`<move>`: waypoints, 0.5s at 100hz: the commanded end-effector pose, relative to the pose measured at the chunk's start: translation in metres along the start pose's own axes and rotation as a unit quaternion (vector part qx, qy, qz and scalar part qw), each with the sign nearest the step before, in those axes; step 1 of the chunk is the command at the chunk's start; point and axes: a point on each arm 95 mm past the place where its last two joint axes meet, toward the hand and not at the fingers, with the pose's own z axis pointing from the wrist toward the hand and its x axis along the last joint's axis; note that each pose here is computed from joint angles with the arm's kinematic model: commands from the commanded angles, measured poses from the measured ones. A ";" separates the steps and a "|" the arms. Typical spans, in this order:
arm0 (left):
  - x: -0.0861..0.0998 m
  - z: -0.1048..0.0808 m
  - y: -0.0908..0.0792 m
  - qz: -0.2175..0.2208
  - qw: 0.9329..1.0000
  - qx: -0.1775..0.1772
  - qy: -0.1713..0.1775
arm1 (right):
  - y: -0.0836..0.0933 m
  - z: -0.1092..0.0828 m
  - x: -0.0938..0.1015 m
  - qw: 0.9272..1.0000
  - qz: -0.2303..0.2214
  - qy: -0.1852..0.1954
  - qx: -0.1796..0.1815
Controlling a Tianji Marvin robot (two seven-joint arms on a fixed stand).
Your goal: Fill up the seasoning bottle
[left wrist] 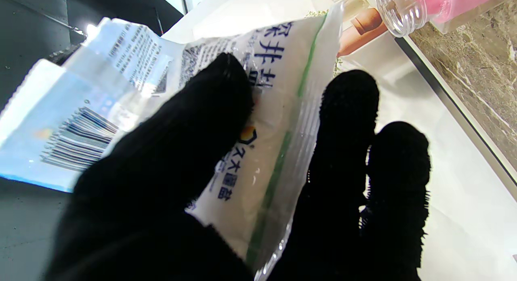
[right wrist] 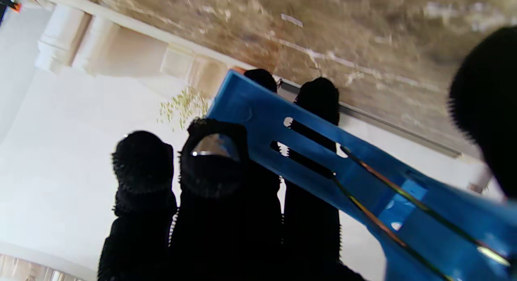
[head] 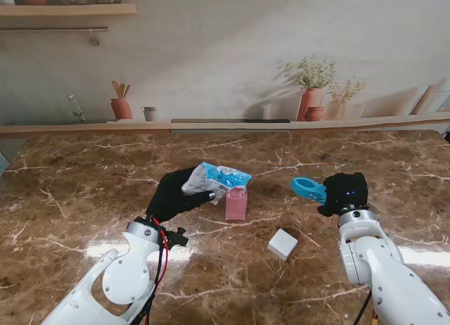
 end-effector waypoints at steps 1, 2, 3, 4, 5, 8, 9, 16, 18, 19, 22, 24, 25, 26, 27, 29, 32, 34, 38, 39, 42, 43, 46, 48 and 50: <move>0.004 -0.001 0.000 -0.002 1.000 0.002 0.006 | -0.017 -0.003 0.001 0.999 0.001 -0.002 0.033; 0.004 -0.001 0.000 -0.001 1.000 0.002 0.006 | -0.018 -0.002 0.002 0.999 0.000 -0.002 0.035; 0.004 -0.001 -0.001 -0.001 1.000 0.002 0.006 | -0.020 -0.002 0.002 0.999 0.000 -0.002 0.037; 0.004 -0.001 -0.001 -0.001 1.000 0.002 0.006 | -0.021 -0.002 0.003 0.999 -0.001 -0.003 0.039; 0.004 -0.001 -0.001 -0.001 1.000 0.002 0.007 | -0.022 -0.002 0.003 0.999 -0.001 -0.003 0.041; 0.004 -0.002 -0.001 -0.001 1.000 0.002 0.007 | -0.025 -0.001 0.005 0.999 -0.005 -0.001 0.047; 0.004 -0.002 -0.001 -0.001 1.000 0.002 0.007 | -0.026 -0.001 0.005 0.999 -0.006 -0.001 0.049; 0.005 -0.002 -0.002 0.000 1.000 0.003 0.009 | -0.033 0.001 0.008 0.998 -0.014 -0.002 0.061; 0.005 -0.002 -0.002 0.000 1.000 0.003 0.009 | -0.035 0.001 0.009 0.998 -0.017 -0.003 0.065; 0.005 -0.002 -0.002 0.000 1.000 0.003 0.009 | -0.035 0.001 0.009 0.998 -0.018 -0.004 0.066; 0.005 -0.003 -0.003 0.001 1.000 0.004 0.010 | -0.038 0.002 0.010 0.997 -0.022 -0.006 0.073; 0.005 -0.003 -0.003 0.001 1.000 0.004 0.010 | -0.040 0.002 0.011 0.997 -0.024 -0.007 0.079; 0.005 -0.003 -0.003 0.001 1.000 0.004 0.010 | -0.040 0.002 0.011 0.996 -0.025 -0.007 0.081; 0.005 -0.003 -0.003 0.001 1.000 0.004 0.010 | -0.041 0.002 0.011 0.996 -0.026 -0.008 0.084; 0.005 -0.003 -0.003 0.001 1.000 0.004 0.010 | -0.042 0.002 0.012 0.996 -0.028 -0.008 0.085; 0.005 -0.003 -0.003 0.001 1.000 0.005 0.010 | -0.044 0.003 0.012 0.996 -0.030 -0.009 0.088; 0.005 -0.003 -0.003 0.001 1.000 0.005 0.011 | -0.046 0.003 0.014 0.995 -0.033 -0.009 0.093; 0.005 -0.003 -0.003 0.001 1.000 0.005 0.011 | -0.047 0.003 0.014 0.995 -0.035 -0.009 0.098; 0.005 -0.003 -0.003 0.001 1.000 0.005 0.011 | -0.050 0.003 0.016 0.993 -0.039 -0.009 0.108; 0.005 -0.003 -0.003 0.001 1.000 0.005 0.011 | -0.051 0.003 0.017 0.993 -0.040 -0.009 0.110; 0.006 -0.003 -0.003 0.001 1.000 0.005 0.011 | -0.053 0.003 0.018 0.992 -0.044 -0.009 0.116; 0.006 -0.003 -0.003 0.001 1.000 0.005 0.011 | -0.054 0.003 0.018 0.992 -0.045 -0.009 0.118; 0.006 -0.003 -0.003 0.001 1.000 0.005 0.010 | -0.056 0.003 0.019 0.991 -0.046 -0.009 0.125; 0.006 -0.003 -0.003 0.001 1.000 0.005 0.010 | -0.057 0.003 0.020 0.990 -0.047 -0.010 0.130; 0.006 -0.003 -0.003 0.001 1.000 0.004 0.010 | -0.058 0.003 0.021 0.990 -0.047 -0.011 0.135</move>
